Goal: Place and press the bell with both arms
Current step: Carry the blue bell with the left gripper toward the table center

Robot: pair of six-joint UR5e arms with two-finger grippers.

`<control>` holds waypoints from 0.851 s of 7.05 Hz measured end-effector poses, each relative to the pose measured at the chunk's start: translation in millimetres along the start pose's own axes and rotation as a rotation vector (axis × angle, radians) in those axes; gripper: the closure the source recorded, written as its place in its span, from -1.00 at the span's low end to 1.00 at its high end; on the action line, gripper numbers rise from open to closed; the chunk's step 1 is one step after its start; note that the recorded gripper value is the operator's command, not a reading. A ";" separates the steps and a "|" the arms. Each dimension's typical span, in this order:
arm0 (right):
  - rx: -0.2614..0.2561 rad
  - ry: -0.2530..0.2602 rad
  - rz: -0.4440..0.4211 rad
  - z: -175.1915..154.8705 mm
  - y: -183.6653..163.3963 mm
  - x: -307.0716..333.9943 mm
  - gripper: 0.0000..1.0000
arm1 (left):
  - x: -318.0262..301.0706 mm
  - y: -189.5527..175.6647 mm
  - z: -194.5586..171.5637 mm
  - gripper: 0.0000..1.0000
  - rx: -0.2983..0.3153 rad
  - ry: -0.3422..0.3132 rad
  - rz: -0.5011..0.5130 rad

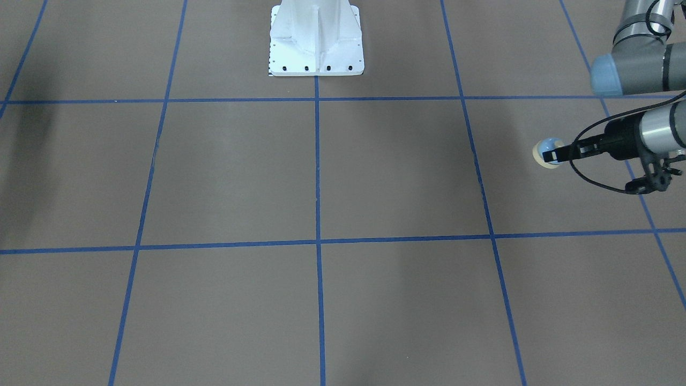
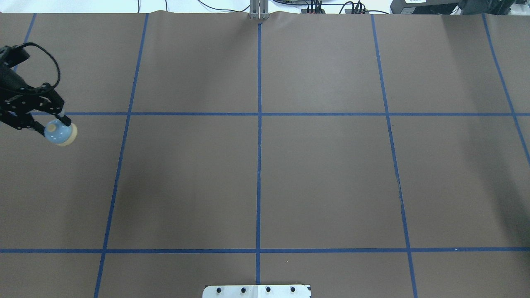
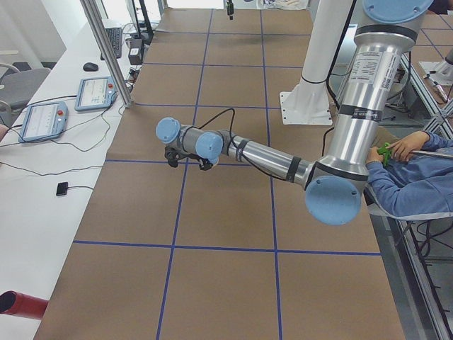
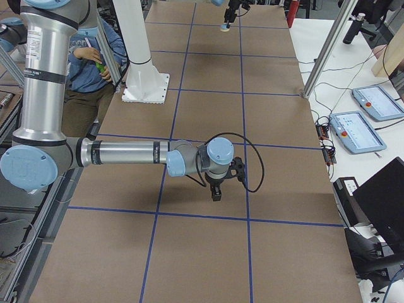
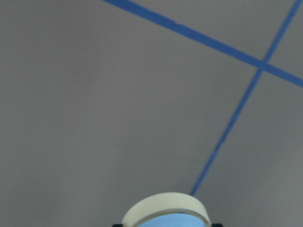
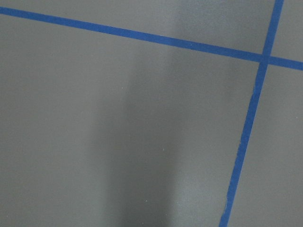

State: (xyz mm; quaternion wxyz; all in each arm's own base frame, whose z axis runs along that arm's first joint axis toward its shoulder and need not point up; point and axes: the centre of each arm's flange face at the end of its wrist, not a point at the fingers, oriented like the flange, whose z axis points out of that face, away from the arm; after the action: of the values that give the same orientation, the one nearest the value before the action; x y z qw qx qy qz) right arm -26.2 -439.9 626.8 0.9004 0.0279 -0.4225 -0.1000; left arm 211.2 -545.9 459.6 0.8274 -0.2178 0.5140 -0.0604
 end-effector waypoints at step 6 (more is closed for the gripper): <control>-0.016 0.005 0.017 9.0 1.3 11.5 -1.00 | 263.5 73.4 136.3 0.25 -0.042 -0.124 0.100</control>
State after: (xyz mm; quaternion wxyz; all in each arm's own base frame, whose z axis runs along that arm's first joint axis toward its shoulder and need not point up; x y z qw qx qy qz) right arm -25.7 -440.6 641.5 0.9023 0.0173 -0.4199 -0.0959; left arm 443.9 -524.7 262.7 0.8548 -0.2127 0.4733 0.0054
